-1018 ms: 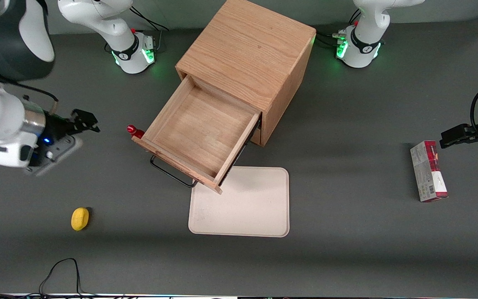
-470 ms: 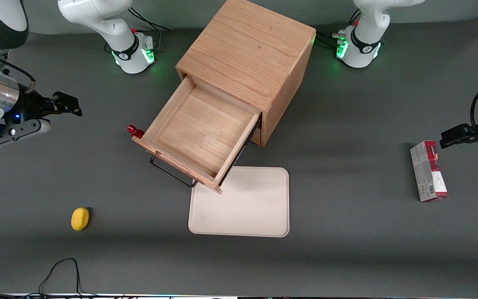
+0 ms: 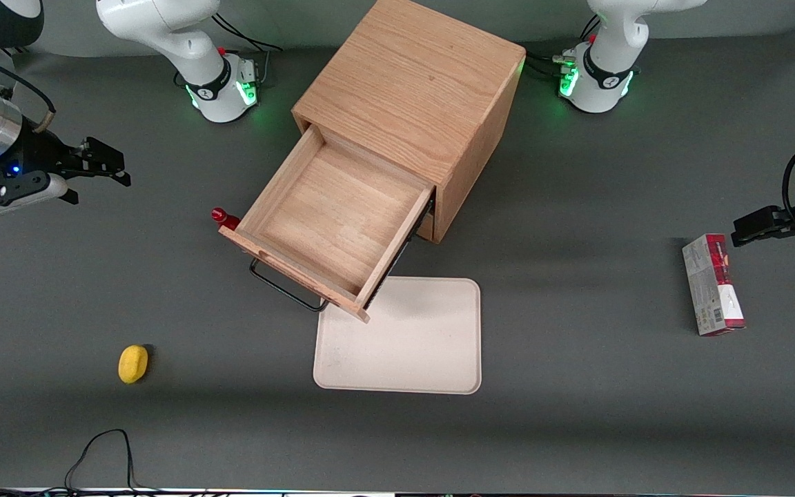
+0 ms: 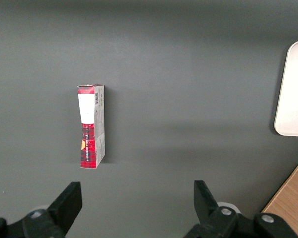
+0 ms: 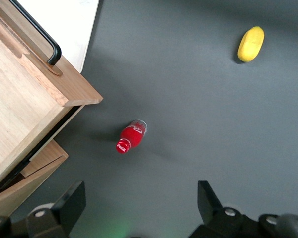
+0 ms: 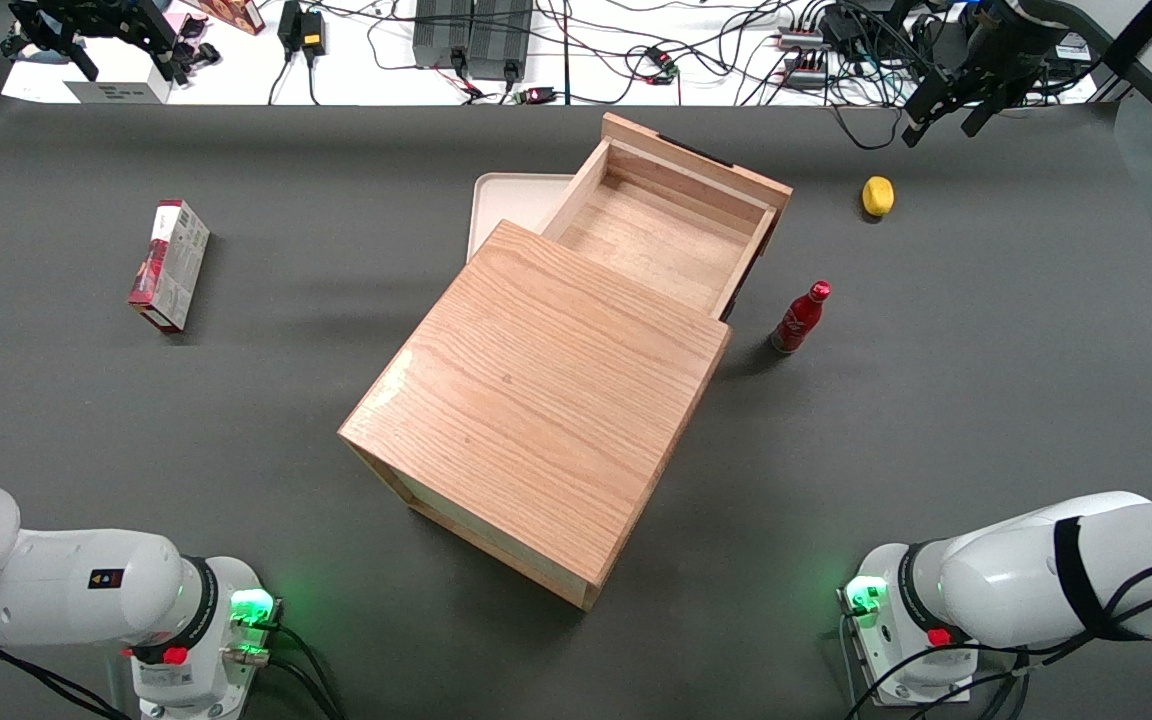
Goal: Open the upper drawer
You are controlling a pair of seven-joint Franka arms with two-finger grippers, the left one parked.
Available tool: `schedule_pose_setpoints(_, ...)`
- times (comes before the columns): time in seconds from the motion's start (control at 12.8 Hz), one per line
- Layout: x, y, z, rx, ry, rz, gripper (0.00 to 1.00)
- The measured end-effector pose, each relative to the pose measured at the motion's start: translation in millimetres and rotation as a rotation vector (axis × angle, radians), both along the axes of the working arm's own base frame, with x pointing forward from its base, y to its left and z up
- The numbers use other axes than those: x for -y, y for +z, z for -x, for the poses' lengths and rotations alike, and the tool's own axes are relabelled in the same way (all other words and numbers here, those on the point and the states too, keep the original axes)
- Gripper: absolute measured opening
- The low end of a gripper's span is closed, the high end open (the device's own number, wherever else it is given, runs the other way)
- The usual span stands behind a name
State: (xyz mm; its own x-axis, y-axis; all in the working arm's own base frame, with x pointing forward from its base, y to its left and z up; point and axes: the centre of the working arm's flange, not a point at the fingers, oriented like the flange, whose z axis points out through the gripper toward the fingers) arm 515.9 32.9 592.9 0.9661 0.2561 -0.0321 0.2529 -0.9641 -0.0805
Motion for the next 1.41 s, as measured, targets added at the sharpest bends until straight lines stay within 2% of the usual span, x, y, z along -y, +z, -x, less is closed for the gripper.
schedule_pose_setpoints(0.23,-20.0,7.6,1.8,0.020,-0.009,0.018,1.00)
schedule_pose_setpoints(0.63,-39.4,11.2,1.9,-0.017,-0.007,0.034,1.00)
schedule_pose_setpoints(1.41,-24.7,-0.2,-35.3,-0.052,-0.049,0.046,1.00)
